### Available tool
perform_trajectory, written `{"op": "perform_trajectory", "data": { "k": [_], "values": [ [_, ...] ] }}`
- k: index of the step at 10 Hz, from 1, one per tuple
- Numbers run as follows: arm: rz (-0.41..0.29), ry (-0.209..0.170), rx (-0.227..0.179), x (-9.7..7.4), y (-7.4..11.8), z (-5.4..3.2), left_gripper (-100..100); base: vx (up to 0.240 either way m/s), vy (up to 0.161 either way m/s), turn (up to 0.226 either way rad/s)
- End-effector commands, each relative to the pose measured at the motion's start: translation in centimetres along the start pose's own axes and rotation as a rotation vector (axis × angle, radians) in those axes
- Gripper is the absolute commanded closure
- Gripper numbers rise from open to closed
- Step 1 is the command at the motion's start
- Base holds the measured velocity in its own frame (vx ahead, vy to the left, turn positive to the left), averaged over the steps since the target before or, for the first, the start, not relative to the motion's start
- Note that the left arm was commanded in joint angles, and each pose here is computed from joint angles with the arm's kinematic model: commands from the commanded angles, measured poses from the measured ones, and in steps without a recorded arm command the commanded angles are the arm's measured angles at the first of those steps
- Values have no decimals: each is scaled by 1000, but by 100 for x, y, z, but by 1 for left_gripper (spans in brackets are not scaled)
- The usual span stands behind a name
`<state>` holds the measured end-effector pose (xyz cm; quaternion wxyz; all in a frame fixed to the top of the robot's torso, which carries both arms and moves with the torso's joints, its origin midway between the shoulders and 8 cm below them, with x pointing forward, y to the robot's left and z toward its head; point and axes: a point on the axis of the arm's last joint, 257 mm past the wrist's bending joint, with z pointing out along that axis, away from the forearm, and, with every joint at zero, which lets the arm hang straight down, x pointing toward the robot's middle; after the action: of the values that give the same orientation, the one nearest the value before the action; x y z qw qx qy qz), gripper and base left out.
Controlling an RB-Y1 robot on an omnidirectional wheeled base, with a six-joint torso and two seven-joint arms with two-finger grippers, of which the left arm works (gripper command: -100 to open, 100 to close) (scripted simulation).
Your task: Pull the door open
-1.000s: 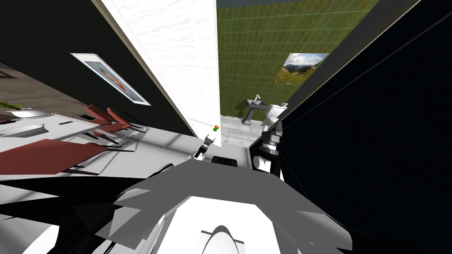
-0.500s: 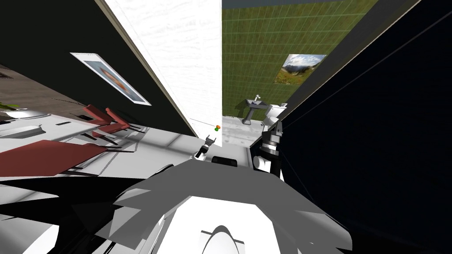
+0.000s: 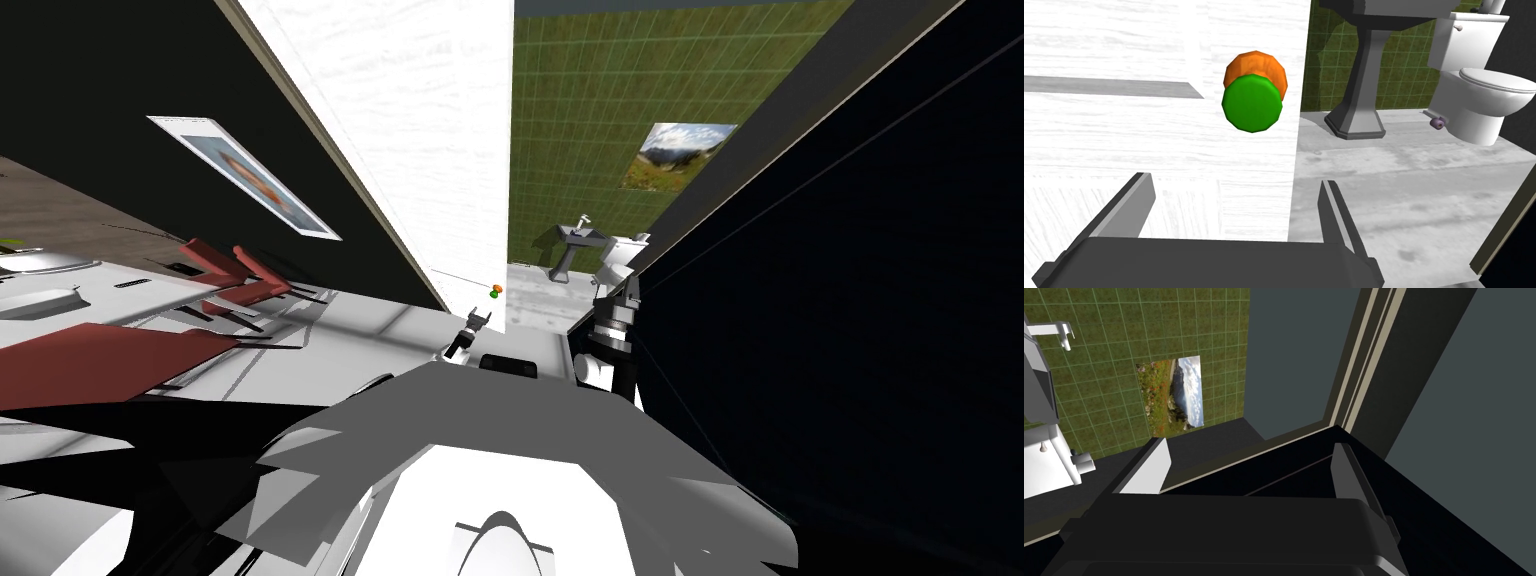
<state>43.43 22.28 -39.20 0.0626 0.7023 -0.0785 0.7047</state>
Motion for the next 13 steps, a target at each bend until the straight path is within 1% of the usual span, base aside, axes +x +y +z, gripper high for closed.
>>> {"op": "perform_trajectory", "data": {
  "k": [1, 2, 3, 5, 6, 8, 9, 10, 11, 13],
  "values": [
    [0, 0, 0, 0, 0, 0, -100, 5, 21, -6],
    [-9, -5, 30, -40, -239, -97, -100, 2, -123, -224],
    [-10, -6, 38, -49, -305, -124, -100, 9, -154, -143],
    [-12, -10, 76, -79, -617, -260, -100, 23, -170, -156],
    [-13, -11, 87, -84, -702, -299, -100, 90, -124, -141],
    [-13, -11, 130, -88, -1045, -462, -100, 155, -92, -219],
    [-13, -11, 130, -88, -1045, -462, -100, 142, -47, -56],
    [-12, -9, 159, -78, -1283, -581, -100, 162, -35, -178],
    [-12, -9, 168, -72, -1352, -617, -100, 172, -19, -192],
    [-10, -5, 195, -48, -1574, -735, -100, 179, -5, -110]
  ]
}}
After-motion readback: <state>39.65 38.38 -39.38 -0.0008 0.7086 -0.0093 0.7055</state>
